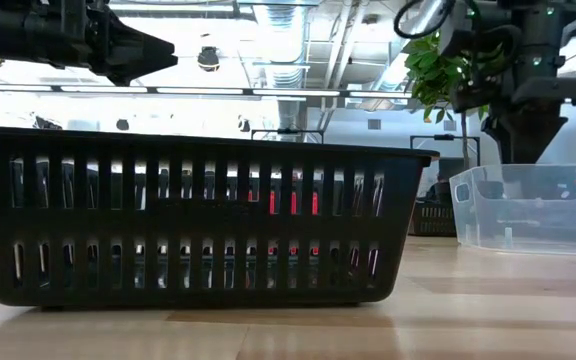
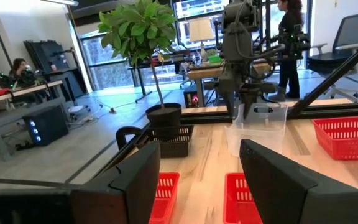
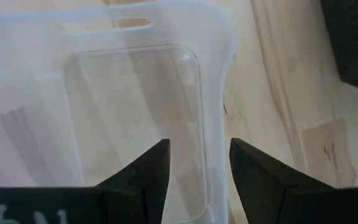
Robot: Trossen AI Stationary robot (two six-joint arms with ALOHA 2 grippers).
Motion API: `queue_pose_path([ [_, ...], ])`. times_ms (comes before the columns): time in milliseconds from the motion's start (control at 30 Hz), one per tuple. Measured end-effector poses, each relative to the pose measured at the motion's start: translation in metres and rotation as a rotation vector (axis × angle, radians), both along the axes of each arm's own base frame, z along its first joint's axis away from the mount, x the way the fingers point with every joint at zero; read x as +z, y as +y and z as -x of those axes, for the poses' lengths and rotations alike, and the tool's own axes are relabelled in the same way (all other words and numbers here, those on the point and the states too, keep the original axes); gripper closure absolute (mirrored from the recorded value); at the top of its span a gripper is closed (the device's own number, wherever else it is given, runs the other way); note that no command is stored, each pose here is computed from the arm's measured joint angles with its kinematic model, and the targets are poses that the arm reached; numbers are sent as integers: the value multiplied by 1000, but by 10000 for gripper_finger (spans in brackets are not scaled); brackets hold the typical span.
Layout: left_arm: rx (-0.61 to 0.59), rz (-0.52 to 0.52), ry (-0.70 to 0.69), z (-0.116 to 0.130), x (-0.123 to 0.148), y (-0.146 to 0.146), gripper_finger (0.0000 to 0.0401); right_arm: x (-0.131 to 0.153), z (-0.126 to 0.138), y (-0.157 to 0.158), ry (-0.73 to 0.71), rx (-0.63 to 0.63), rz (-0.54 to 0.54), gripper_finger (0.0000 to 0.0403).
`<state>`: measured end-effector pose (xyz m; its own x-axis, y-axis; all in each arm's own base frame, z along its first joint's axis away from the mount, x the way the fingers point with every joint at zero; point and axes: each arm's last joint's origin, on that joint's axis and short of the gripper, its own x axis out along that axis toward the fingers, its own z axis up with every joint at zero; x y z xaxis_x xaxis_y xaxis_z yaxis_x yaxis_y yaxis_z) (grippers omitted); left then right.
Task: Stack baskets by color
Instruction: Stack the middle red basket on the top red basket
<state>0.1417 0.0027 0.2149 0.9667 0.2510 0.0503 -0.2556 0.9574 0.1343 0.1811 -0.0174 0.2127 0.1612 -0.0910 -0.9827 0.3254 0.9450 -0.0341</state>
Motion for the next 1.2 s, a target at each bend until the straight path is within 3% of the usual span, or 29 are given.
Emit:
queue_pose_path([
  [500,-1,18,16,0,-2,0,188,1,-4,1,5,9,-39,223],
  [1200,0,13,14,0,-2,0,189,10,-19,2,-153,32,-117,228],
])
